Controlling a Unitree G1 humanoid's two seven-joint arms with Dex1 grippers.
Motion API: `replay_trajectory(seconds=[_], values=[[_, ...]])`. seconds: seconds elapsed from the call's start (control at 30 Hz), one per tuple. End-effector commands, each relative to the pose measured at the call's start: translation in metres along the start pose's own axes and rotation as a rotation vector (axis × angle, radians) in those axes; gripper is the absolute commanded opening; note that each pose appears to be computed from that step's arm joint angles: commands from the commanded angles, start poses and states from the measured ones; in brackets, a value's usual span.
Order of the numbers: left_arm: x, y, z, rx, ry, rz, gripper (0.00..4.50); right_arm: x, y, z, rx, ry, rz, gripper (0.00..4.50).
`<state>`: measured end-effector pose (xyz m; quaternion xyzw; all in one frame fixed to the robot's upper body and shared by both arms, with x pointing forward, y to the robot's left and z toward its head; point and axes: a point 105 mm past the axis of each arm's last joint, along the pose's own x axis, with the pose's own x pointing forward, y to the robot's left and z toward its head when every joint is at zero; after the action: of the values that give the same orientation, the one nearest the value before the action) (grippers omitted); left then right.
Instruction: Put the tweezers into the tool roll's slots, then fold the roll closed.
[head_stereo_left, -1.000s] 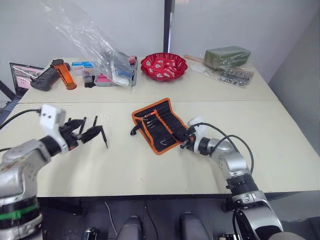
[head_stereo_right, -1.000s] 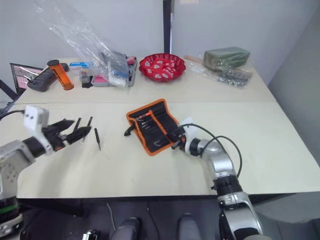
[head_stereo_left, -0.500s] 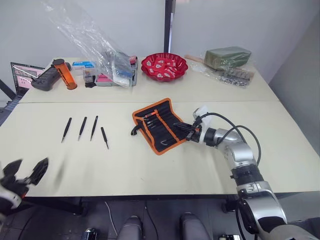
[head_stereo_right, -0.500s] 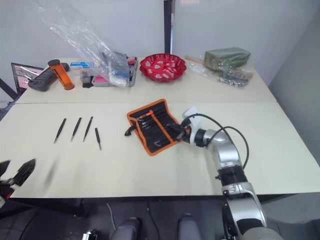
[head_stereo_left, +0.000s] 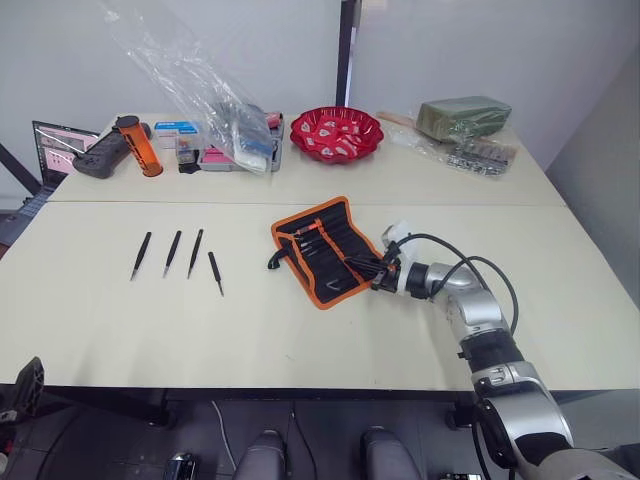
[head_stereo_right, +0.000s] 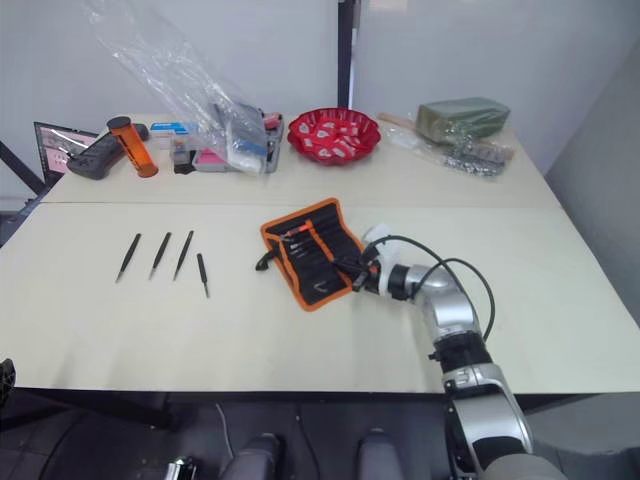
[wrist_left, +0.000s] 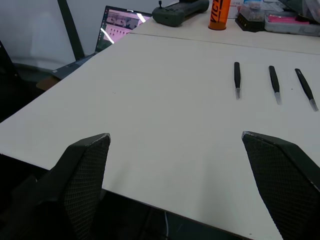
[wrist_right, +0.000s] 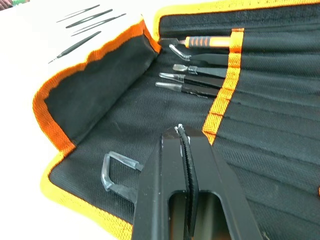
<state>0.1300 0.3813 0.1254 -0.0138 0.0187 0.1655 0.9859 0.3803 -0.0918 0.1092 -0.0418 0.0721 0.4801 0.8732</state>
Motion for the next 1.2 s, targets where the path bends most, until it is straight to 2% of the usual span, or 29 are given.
replay_trajectory(seconds=[0.03, 0.13, 0.37, 0.57, 0.73, 0.97, 1.07, 1.2], values=[[0.012, -0.003, 0.014, 0.025, -0.033, -0.013, 4.48, 0.001, 0.001, 0.007, -0.026, -0.027, 0.002, 0.00], [0.029, -0.008, 0.017, 0.020, -0.010, -0.025, 4.48, 0.000, 0.001, 0.005, -0.024, -0.024, -0.004, 0.00], [0.106, -0.015, 0.012, 0.021, 0.098, -0.069, 4.48, 0.002, 0.006, 0.005, -0.021, -0.025, -0.012, 0.00], [0.163, -0.035, 0.013, 0.020, 0.127, -0.123, 4.48, -0.001, 0.010, 0.006, -0.021, -0.027, -0.023, 0.00], [0.194, -0.048, 0.000, 0.053, 0.180, -0.138, 4.48, -0.002, 0.013, 0.006, -0.031, -0.025, -0.029, 0.00], [0.215, -0.067, -0.013, 0.055, 0.215, -0.179, 4.48, -0.003, 0.014, 0.009, -0.034, -0.027, -0.039, 0.00], [0.220, -0.073, -0.016, 0.050, 0.225, -0.187, 3.67, -0.004, 0.014, 0.009, -0.033, -0.027, -0.043, 0.00], [0.223, -0.081, -0.019, 0.085, 0.238, -0.214, 2.32, -0.004, 0.013, 0.009, -0.032, -0.029, -0.053, 0.00]])
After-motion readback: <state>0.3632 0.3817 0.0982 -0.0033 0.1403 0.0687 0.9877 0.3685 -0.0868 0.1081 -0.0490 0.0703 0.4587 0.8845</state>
